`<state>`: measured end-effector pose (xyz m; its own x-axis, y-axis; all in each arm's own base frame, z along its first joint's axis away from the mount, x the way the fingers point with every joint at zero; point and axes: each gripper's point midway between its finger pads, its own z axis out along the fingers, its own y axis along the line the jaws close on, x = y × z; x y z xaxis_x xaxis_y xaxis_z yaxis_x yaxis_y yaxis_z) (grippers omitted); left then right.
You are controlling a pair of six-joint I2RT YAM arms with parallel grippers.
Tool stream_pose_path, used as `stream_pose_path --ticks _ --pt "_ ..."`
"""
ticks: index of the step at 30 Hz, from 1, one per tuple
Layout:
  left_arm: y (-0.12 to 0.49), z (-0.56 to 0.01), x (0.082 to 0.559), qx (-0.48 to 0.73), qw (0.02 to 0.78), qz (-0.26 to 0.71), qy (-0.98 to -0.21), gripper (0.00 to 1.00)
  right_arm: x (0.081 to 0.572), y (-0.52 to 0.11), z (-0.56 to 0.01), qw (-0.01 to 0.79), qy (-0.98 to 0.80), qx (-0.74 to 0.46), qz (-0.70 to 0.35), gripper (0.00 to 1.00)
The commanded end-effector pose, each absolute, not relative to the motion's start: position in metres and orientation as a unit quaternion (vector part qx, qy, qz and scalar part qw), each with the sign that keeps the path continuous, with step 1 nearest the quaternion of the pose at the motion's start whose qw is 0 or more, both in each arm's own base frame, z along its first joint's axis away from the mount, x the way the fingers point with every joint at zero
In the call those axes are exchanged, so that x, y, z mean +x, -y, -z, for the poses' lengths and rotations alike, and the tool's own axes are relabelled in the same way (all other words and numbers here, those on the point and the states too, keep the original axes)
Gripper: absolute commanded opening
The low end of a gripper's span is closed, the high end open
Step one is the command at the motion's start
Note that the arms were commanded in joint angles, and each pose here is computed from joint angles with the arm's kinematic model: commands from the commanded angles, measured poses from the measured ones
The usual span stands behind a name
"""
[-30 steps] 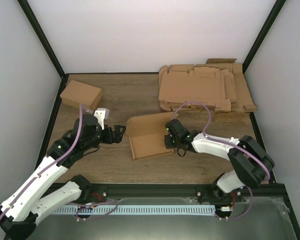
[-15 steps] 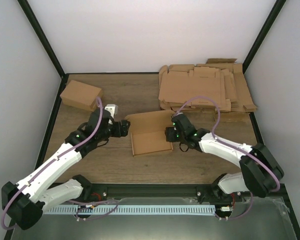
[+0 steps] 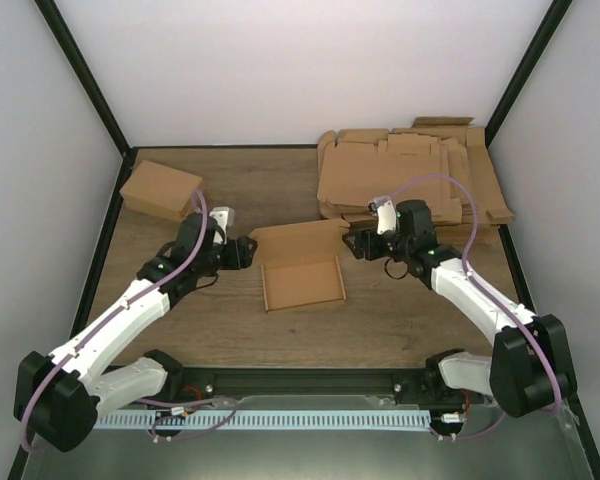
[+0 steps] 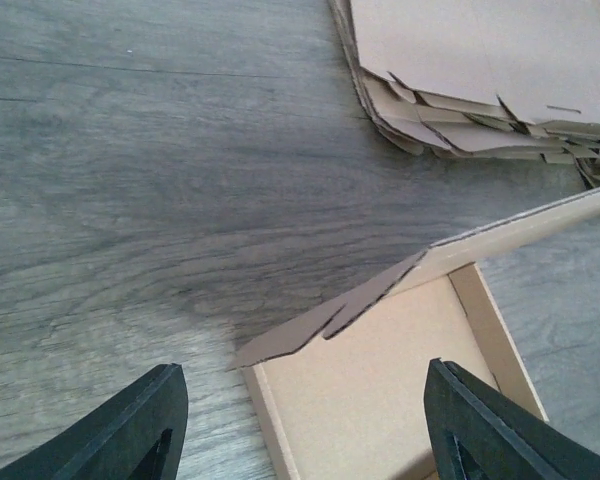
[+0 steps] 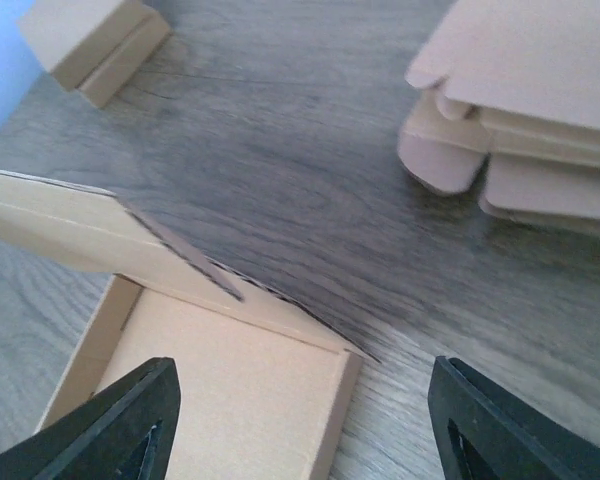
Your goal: Fold the paper box
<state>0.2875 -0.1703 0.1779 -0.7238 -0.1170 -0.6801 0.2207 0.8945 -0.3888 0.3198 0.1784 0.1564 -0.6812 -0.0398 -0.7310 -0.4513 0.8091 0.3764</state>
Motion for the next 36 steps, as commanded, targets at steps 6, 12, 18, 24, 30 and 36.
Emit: stream_pose_path --ticks 6,12,18,24,30,36 --pt "0.195 -0.183 0.291 0.098 0.372 0.268 -0.883 0.65 0.34 -0.202 -0.198 0.409 -0.811 -0.225 -0.353 0.71" --pt "0.196 -0.173 0.297 0.085 0.355 0.26 -0.894 0.47 0.349 -0.202 -0.197 0.413 -0.818 -0.22 -0.334 0.59" --pt "0.204 -0.163 0.3 0.079 0.33 0.271 -0.901 0.33 0.335 -0.218 -0.182 0.394 -0.828 -0.238 -0.321 0.51" --pt "0.196 -0.159 0.302 0.058 0.323 0.249 -0.911 0.32 0.332 -0.216 -0.176 0.381 -0.849 -0.214 -0.297 0.43" --pt "0.181 -0.169 0.307 0.047 0.341 0.215 -0.914 0.64 0.335 -0.206 -0.179 0.386 -0.859 -0.196 -0.273 0.5" --pt "0.19 -0.162 0.314 0.072 0.324 0.213 -0.919 0.67 0.335 -0.2 -0.18 0.381 -0.869 -0.185 -0.258 0.51"
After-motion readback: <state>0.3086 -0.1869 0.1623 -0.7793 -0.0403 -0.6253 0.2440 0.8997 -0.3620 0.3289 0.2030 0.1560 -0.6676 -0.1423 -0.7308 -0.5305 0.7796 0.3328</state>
